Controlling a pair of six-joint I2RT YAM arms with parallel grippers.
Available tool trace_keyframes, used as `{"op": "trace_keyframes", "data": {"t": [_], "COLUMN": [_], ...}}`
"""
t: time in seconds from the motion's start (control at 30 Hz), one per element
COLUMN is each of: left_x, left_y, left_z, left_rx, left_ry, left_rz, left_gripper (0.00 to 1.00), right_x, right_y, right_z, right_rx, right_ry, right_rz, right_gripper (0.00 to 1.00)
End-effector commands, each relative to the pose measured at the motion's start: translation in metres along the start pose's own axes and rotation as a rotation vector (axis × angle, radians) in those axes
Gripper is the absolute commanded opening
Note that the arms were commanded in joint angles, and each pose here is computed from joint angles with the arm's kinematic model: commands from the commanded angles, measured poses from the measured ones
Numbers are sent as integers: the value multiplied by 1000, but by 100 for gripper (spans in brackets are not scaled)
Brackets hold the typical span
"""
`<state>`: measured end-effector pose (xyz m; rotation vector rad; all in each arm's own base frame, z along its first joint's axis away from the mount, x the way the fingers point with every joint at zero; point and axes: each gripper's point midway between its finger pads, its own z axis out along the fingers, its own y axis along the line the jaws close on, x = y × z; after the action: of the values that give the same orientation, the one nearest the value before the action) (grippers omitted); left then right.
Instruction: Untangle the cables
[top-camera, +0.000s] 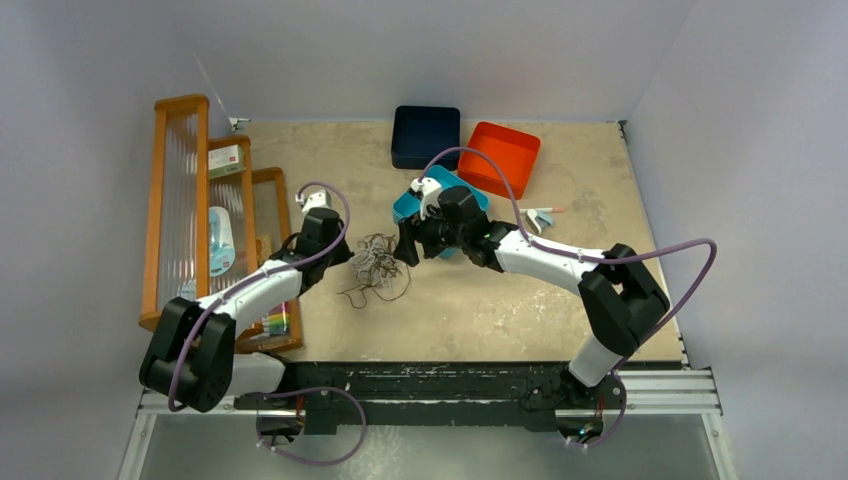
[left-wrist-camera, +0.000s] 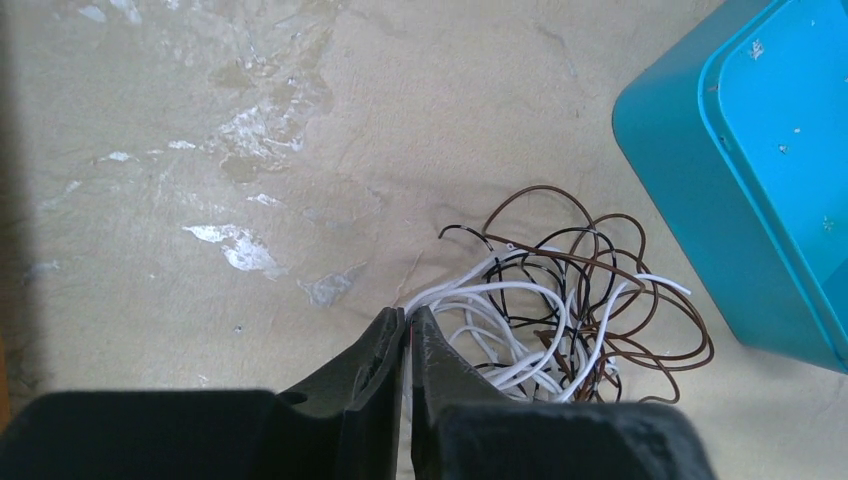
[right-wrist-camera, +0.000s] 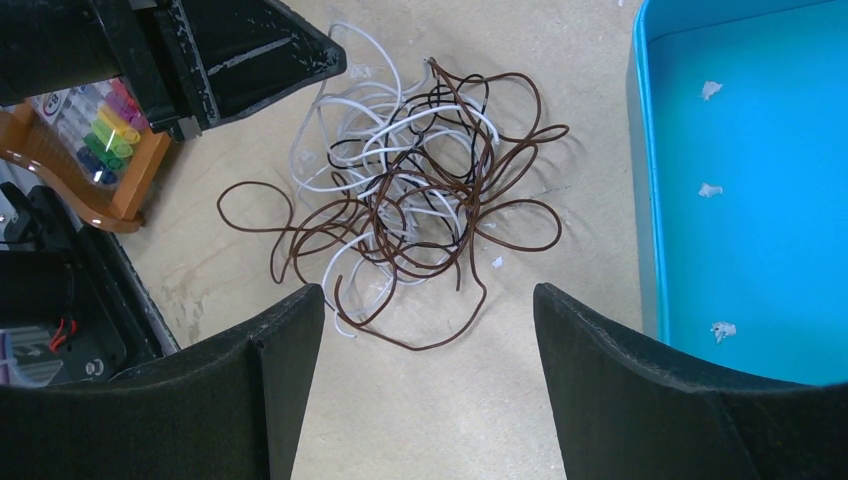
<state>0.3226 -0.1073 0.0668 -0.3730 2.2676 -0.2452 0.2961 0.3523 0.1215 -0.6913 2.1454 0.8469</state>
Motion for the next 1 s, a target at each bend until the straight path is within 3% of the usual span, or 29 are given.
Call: {"op": "trace_keyframes", "data": {"t": [0.0,0.2,0.33,0.7,0.97], "left_x": [-32,-50,-82,-162,-200], "left_y": [-13,-20,-33,-71,-103], "left_z": [-1,-11,-38,-123,-172], "left_rx": [22,32,66,207,343], "left_ry": [-97,-126,-188,-354,-416], "left_rz": [-4,-5,7,72,103], "left_gripper": [2,0,0,0,0], "right_x": [-30,-37,-48,-126,-165], "right_y": [8,8,12,38,68], "right_z": [-10,-20,-29,-78,-84], "right_rx": [-10,6,0,-50,-173], "right_ry": [-76,-109,-173,-536,-661], "right_rz": [-43,-53,-51,-124,-252], "right_gripper": [79,79,79,85,86]}}
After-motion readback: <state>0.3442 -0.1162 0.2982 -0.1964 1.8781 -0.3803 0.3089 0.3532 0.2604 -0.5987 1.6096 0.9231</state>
